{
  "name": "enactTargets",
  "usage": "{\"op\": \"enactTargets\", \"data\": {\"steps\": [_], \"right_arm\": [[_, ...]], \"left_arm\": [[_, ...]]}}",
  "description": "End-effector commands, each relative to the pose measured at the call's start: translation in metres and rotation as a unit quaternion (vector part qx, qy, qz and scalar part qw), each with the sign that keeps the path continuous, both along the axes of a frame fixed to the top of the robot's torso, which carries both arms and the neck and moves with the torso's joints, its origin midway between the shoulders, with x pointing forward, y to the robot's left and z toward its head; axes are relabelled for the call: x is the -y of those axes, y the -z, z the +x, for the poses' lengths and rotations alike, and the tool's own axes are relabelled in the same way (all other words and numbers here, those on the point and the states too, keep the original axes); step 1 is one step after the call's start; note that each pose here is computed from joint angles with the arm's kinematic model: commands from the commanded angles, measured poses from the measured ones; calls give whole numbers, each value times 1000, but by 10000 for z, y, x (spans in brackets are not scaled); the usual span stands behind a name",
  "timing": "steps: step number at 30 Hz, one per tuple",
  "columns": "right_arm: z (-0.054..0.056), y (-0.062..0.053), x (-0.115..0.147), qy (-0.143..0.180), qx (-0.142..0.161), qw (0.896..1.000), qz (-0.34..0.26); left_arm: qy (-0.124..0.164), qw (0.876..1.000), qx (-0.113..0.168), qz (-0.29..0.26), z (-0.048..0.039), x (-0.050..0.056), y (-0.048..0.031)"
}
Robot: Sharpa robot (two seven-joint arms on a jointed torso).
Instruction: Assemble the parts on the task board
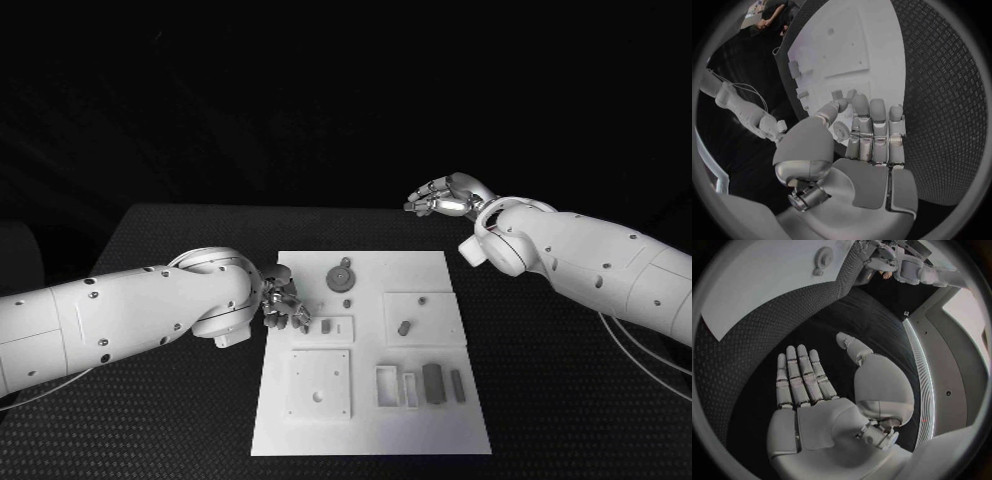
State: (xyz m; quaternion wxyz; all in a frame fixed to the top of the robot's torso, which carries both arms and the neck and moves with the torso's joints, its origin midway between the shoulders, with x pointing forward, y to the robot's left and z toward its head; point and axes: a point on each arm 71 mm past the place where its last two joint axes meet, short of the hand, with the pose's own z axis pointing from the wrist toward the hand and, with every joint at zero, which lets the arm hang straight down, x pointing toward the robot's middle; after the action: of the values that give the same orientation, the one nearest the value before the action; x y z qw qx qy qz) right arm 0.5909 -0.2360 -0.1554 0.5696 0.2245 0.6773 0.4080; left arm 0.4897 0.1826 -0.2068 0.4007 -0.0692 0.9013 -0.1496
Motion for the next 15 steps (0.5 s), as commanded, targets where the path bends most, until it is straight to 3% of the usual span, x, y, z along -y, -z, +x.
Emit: {"op": "enactTargets", "data": {"steps": [1, 15], "right_arm": [[-3, -1, -14, -6, 2, 1000, 2], [-3, -1, -10, -6, 2, 1000, 2]], "left_arm": [[3, 1000, 7, -7, -2, 15, -11], [2, 1000, 12, -9, 0, 18, -14]]}}
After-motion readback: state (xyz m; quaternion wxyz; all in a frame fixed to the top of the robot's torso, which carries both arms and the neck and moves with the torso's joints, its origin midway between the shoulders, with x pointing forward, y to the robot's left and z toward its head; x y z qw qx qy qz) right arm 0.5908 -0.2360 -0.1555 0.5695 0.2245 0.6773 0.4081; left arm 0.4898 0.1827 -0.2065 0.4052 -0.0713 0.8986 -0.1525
